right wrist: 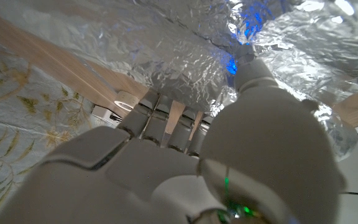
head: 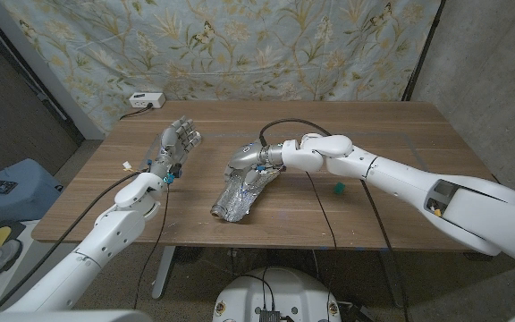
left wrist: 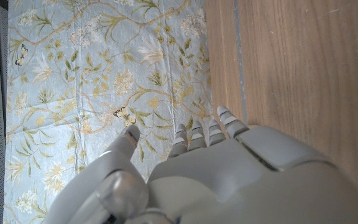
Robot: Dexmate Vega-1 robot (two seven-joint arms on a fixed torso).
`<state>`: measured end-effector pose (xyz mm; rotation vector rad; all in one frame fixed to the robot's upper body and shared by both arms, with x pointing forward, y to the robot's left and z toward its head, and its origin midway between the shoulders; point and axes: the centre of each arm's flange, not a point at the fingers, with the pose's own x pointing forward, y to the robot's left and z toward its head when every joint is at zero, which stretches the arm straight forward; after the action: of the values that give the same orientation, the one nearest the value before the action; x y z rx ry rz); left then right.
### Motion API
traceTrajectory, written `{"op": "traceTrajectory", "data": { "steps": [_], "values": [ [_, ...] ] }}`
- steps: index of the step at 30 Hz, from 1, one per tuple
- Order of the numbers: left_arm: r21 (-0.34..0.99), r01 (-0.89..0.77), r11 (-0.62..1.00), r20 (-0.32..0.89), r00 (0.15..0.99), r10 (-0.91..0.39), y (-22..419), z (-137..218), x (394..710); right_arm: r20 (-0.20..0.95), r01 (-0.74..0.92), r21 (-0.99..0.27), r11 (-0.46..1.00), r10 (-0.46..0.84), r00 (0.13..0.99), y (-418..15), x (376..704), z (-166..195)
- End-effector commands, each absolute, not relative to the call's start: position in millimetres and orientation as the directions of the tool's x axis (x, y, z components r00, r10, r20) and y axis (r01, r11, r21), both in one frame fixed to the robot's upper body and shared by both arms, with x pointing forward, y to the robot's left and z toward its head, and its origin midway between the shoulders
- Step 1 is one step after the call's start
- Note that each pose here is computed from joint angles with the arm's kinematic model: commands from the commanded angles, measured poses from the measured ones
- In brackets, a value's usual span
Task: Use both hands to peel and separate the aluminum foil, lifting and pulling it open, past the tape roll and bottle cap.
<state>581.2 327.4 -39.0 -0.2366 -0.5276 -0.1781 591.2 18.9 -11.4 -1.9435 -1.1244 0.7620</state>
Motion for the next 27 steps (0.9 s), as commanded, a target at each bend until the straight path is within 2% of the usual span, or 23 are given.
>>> {"op": "traceTrajectory", "data": {
  "steps": [1,27],
  "values": [
    [-0.169,0.238,0.956,0.524,0.844,-0.117,322.6,-37.9,579.2,-0.112,0.437,-0.842,-0.317,0.894,0.433,9.3,584.9,-6.8],
    [-0.155,0.243,0.957,0.535,0.835,-0.126,316.0,-35.2,572.2,-0.080,0.396,-0.881,-0.258,0.907,0.414,-6.3,567.9,7.2]
  ]
}}
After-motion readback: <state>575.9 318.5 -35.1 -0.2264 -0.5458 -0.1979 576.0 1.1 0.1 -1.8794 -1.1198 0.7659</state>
